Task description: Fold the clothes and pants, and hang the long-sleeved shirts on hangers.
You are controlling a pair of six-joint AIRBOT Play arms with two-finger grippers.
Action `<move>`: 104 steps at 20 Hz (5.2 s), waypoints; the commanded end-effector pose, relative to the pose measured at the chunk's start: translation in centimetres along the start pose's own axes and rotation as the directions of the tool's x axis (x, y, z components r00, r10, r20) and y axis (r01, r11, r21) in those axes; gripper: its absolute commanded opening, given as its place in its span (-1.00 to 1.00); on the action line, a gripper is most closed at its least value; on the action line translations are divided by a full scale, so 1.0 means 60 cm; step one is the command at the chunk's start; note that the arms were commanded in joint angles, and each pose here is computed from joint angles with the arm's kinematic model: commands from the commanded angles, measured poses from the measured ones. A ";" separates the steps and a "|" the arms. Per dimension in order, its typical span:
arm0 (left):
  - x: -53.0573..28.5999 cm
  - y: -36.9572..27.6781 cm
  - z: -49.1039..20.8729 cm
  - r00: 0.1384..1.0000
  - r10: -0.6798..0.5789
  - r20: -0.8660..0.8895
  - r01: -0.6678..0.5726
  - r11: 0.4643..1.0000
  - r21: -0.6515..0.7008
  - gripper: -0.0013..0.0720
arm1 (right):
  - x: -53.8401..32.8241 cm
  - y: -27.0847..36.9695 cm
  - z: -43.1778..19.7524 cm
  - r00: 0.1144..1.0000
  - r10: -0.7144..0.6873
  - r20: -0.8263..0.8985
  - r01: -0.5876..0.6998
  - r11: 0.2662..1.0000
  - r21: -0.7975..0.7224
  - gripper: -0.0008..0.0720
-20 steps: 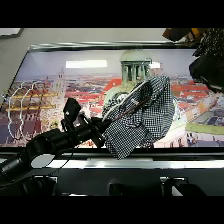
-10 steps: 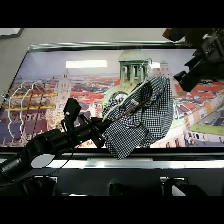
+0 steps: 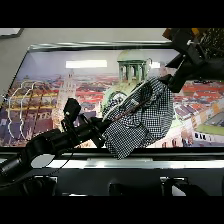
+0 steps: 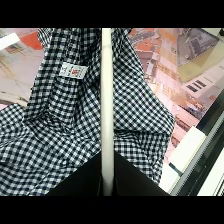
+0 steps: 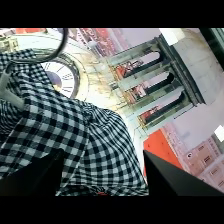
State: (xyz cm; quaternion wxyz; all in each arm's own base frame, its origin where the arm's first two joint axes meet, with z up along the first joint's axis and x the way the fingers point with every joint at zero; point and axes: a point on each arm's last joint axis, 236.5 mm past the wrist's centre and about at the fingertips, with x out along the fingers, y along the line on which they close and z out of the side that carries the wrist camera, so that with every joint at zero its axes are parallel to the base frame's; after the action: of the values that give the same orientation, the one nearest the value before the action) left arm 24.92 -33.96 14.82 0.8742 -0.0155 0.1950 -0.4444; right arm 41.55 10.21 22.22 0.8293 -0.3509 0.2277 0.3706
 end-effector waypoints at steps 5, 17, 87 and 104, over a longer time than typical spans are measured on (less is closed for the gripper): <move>0.000 0.001 0.001 1.000 0.001 0.001 -0.001 1.000 0.000 -0.91 | 0.003 0.016 -0.001 0.999 0.045 0.000 -0.045 0.999 -0.024 0.66; 0.000 -0.001 -0.010 1.000 -0.002 -0.025 0.002 1.000 0.000 -0.91 | 0.058 0.032 -0.015 0.989 0.145 0.019 -0.146 0.989 0.040 0.66; 0.239 0.031 -0.172 0.985 0.076 -0.154 -0.172 0.391 -0.904 0.41 | -0.018 0.081 -0.007 0.984 0.166 -0.063 -0.165 0.986 0.022 -0.90; 0.201 0.046 -0.218 0.965 0.046 -0.257 -0.258 0.325 -0.910 0.41 | -0.018 0.075 -0.022 0.984 0.149 -0.100 -0.145 0.988 0.048 -0.90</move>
State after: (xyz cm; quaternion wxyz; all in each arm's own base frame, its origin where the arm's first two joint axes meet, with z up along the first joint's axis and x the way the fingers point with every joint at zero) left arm 29.46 -40.85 0.01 0.7346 -0.4446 0.4742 -0.1947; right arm 37.21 10.99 20.21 0.7932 -0.3343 0.3022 0.4096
